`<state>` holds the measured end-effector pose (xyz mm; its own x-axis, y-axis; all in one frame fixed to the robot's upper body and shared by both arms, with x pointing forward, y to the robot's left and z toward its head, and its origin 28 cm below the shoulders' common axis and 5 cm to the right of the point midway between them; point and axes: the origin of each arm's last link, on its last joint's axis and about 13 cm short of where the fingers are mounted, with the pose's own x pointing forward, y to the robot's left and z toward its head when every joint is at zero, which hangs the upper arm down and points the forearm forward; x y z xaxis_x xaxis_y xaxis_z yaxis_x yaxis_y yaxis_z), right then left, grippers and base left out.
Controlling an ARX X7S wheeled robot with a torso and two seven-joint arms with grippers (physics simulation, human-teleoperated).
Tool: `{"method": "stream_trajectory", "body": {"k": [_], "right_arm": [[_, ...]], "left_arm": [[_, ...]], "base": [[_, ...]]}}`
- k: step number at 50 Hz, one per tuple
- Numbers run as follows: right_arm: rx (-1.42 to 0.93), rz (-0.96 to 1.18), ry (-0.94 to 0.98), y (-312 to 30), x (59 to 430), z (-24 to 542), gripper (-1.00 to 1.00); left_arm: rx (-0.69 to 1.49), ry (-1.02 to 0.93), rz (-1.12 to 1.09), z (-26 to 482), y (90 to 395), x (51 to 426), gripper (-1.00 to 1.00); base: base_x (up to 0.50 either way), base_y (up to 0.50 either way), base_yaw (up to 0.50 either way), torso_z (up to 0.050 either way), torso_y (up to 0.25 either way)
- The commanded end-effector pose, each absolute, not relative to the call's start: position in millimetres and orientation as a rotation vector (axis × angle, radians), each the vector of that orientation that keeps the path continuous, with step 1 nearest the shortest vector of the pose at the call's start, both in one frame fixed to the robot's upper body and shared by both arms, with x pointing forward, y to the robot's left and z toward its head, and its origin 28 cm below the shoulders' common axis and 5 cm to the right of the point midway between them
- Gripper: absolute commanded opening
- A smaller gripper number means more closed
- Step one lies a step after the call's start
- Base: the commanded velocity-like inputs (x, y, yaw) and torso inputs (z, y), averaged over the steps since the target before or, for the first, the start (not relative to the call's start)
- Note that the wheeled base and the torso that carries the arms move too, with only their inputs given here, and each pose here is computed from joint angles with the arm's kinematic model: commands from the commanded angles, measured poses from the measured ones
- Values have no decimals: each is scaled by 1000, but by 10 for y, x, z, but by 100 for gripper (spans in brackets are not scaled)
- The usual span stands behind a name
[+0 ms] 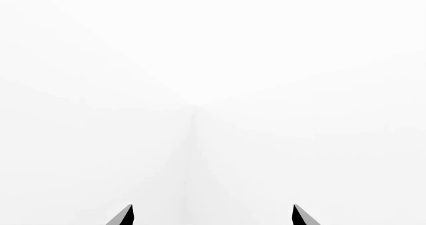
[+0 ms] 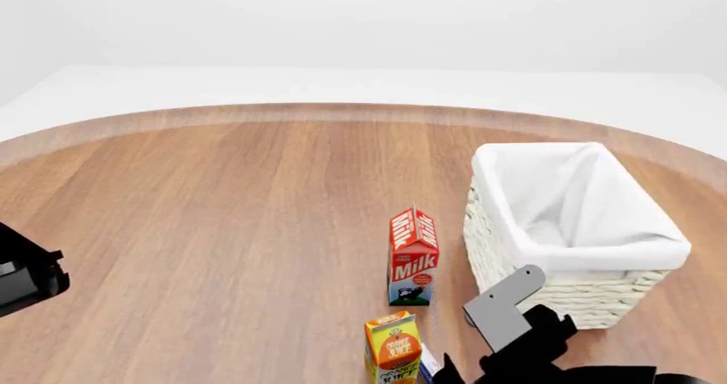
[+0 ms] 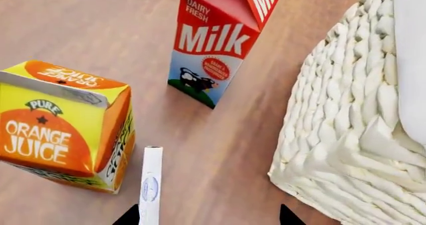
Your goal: Pick up the cream cheese box and the butter, and put them in the basket.
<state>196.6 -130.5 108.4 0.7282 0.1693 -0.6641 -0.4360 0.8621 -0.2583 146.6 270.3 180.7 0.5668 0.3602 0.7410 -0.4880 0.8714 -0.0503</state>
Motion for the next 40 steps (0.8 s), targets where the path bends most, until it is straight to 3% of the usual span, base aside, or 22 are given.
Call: {"method": "stream_trajectory", "body": {"k": [1,40], "right_arm": [[-408,364,682,-1283,1941,1025,100],[-345,390,716,-1177,1905,727,100]], "left_arm": [[182,-831,517,1802,2730,1457,100],[184,-823,503,1777,2710,1470,100]], "base": [[0,0,0,0,0],[0,0,0,0,0]]}}
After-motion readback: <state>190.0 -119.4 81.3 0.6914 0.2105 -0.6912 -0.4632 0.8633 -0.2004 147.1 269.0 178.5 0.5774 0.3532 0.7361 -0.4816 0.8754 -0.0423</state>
